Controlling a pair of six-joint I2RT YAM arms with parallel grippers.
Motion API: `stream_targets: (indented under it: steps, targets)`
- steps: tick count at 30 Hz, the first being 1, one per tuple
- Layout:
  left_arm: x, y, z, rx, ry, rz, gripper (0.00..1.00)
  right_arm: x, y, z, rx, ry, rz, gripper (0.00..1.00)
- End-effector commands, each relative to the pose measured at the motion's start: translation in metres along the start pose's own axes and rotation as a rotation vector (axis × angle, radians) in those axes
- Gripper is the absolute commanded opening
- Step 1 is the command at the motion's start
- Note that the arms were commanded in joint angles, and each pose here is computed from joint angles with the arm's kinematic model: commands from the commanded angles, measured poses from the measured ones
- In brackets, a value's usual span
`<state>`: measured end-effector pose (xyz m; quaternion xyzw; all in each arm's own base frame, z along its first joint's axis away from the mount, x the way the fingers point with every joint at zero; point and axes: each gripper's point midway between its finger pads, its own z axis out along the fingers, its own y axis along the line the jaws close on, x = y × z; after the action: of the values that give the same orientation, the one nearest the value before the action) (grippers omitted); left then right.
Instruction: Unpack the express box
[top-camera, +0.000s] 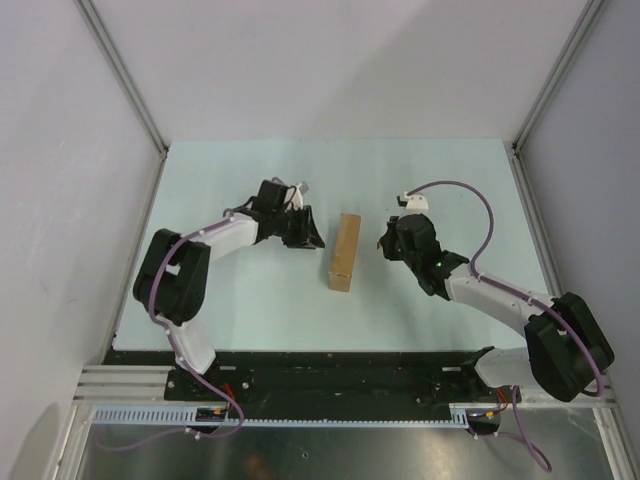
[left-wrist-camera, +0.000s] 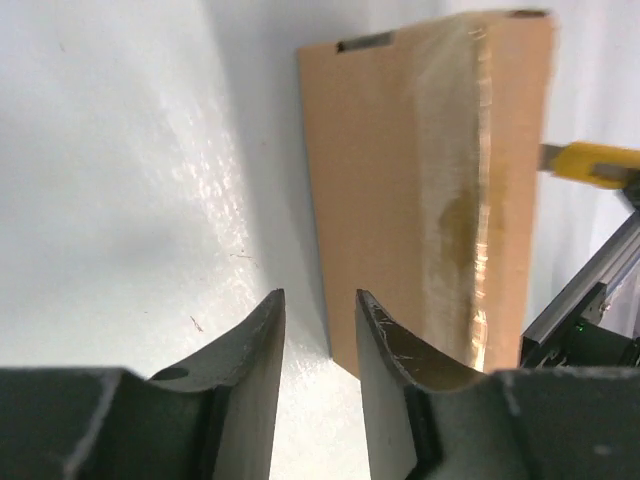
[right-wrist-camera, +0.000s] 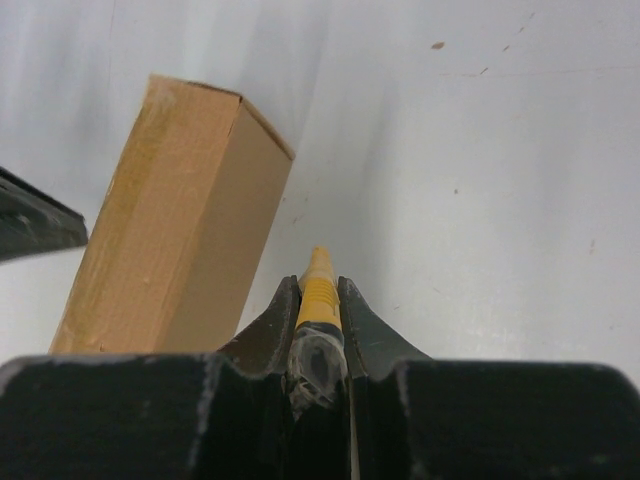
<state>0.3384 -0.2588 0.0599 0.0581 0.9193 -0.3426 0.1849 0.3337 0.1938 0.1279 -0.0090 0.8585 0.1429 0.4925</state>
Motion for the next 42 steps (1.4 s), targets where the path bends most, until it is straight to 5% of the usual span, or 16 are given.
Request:
stream_targets:
  steps: [1, 8, 10, 16, 23, 34, 42]
  targets:
    - [-0.039, -0.030, -0.036, 0.047, -0.143, 0.131, 0.44, -0.009, 0.024, 0.002, -0.068, -0.007, -0.001, 0.00]
    - [-0.067, -0.061, -0.060, 0.086, -0.238, 0.280, 0.90, -0.001, 0.031, -0.005, -0.067, 0.010, -0.013, 0.00]
    - [-0.063, -0.068, -0.056, 0.103, -0.224, 0.296, 0.94, -0.001, 0.032, -0.006, -0.073, 0.011, -0.012, 0.00]
    - [-0.054, -0.090, -0.039, 0.112, -0.199, 0.400, 1.00, -0.004, 0.035, -0.011, -0.074, -0.001, 0.002, 0.00]
    - [-0.073, -0.094, -0.029, -0.077, -0.269, 0.512, 1.00, -0.008, 0.016, -0.023, -0.003, 0.001, 0.006, 0.00]
    - [-0.044, -0.083, 0.010, -0.230, -0.199, 0.336, 1.00, -0.015, -0.009, -0.042, 0.061, 0.005, 0.009, 0.00]
    - [-0.033, -0.080, 0.026, -0.255, -0.147, 0.347, 0.96, -0.016, -0.021, -0.048, 0.070, 0.008, 0.012, 0.00]
